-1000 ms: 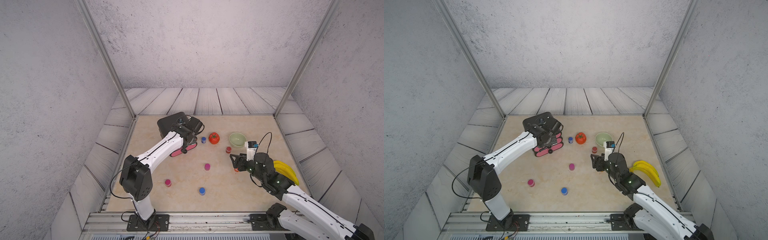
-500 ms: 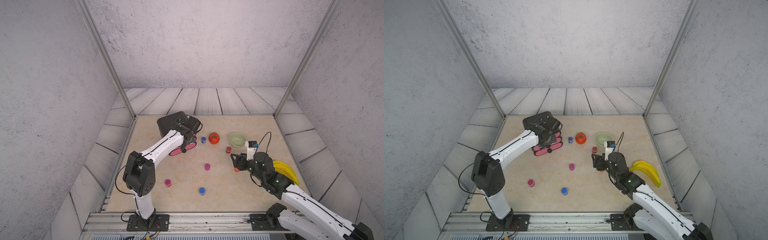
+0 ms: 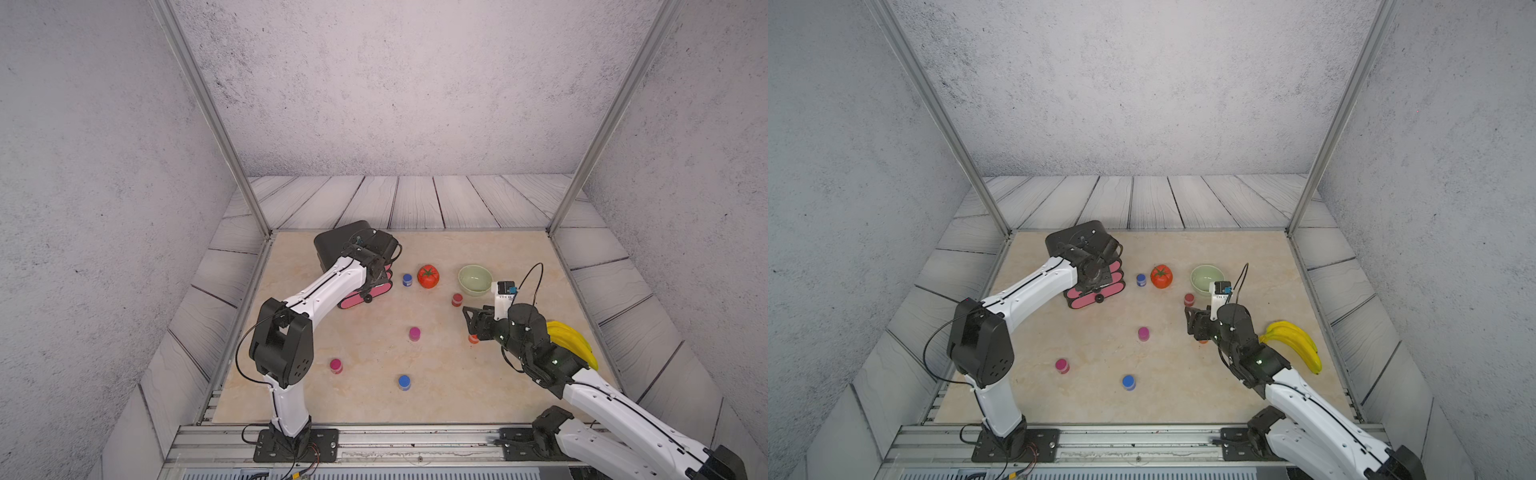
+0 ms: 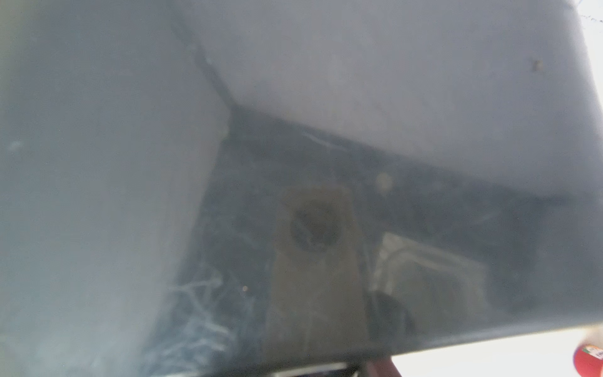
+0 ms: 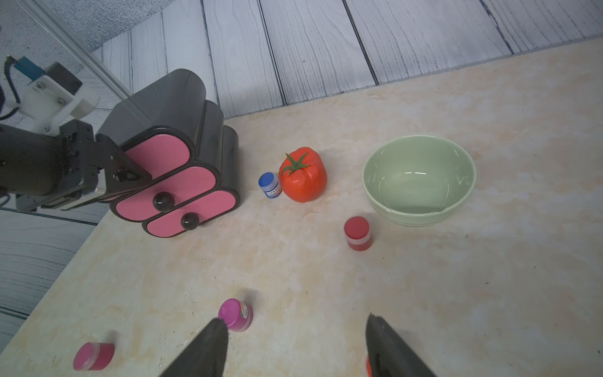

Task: Put the paint cans in the drawer according to color
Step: Open the drawer in the storage box.

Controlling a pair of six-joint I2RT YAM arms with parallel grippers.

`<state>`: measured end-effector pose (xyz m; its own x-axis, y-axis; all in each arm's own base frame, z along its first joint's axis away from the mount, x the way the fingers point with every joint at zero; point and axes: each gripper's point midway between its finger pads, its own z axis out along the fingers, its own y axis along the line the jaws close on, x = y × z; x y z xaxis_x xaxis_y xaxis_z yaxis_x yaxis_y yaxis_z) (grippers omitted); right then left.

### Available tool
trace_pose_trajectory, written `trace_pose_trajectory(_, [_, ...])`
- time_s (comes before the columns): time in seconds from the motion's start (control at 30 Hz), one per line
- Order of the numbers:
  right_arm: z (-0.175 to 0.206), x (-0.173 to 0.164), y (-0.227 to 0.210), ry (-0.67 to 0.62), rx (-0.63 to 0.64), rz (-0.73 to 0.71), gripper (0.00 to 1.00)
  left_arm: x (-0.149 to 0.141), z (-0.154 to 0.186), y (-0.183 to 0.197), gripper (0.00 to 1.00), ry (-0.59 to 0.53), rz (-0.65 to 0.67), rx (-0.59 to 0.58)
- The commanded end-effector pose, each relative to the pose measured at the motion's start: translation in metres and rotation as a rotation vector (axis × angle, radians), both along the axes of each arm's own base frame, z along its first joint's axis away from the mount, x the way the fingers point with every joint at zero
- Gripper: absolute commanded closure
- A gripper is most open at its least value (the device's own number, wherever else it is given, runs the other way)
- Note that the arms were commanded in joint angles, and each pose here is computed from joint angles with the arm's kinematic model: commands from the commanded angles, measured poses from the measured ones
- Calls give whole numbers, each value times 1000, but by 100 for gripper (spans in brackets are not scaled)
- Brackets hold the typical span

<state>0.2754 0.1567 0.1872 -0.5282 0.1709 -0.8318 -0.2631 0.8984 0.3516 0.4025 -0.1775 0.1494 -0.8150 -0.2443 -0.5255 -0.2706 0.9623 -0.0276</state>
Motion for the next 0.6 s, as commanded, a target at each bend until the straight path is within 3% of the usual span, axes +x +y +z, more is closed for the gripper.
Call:
trace_pose_trajectory(0.0, [14,4,-2,-39,6,-13,29,-10,15,-9,89,4,-25,-61])
trace_pose_trajectory(0.4, [13,-1,-7,-44,14,-25,29,-83,19,-31,88,-6,-82,-204])
trace_pose_trajectory(0.47, [13,-2,-8,-43,15,-25,29,-83,15,-33,85,-14,-92,-216])
trace_pose_trajectory(0.57, [12,-3,-6,-36,21,-14,29,-78,11,-31,67,-19,-82,-188])
